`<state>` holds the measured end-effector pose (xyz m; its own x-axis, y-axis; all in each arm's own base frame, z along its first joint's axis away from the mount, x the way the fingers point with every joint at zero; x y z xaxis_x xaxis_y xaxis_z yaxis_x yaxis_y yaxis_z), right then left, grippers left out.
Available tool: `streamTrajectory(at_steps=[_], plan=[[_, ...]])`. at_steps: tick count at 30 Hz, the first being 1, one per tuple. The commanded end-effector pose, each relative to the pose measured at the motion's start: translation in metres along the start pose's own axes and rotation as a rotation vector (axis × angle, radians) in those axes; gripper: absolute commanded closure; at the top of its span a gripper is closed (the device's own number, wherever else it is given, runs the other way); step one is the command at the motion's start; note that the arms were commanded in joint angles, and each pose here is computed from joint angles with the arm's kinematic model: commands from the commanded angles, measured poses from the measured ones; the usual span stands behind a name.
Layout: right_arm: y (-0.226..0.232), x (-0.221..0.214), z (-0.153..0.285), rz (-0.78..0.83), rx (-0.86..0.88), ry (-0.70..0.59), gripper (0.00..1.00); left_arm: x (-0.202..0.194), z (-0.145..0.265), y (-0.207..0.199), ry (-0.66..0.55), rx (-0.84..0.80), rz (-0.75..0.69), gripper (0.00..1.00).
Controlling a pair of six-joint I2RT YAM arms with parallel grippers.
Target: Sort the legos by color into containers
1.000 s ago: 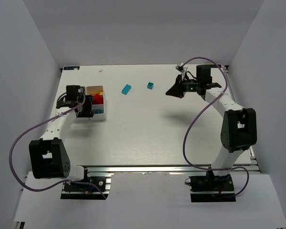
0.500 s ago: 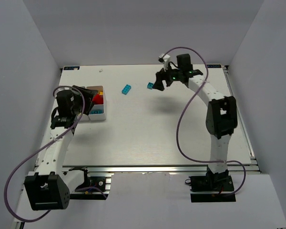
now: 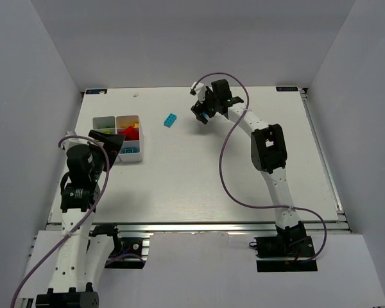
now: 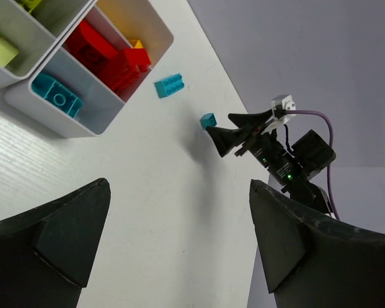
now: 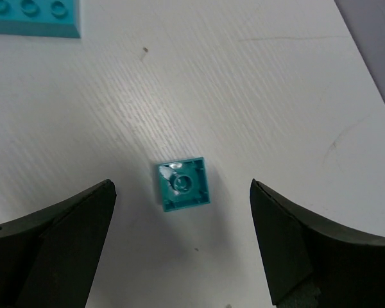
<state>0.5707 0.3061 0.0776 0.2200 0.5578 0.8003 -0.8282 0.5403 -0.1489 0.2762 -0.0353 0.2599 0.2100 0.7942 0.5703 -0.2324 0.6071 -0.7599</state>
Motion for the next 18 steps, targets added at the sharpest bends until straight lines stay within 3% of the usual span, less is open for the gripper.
streamTrajectory(at_steps=[1, 18], plan=[[-0.033, 0.026, 0.007, 0.107, -0.115, -0.066, 0.11, -0.009, 0.004, 0.022, 0.007, 0.076, 0.025, 0.02], [-0.008, -0.012, -0.021, 0.046, 0.024, -0.042, 0.28, -0.008, 0.014, 0.021, 0.012, 0.094, 0.012, 0.02]])
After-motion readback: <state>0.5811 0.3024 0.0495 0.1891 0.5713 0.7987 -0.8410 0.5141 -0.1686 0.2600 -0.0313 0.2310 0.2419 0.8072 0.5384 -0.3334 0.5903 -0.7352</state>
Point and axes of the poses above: each gripper's point midway between its finger pads, its own z axis back along the fingers, its own y axis along the line the jaws close on, x = y × z, the point moved 1 cm from there along z, back along the fingers, and after that the axes turned 6 degrees about -z, right-handed, at the moved point
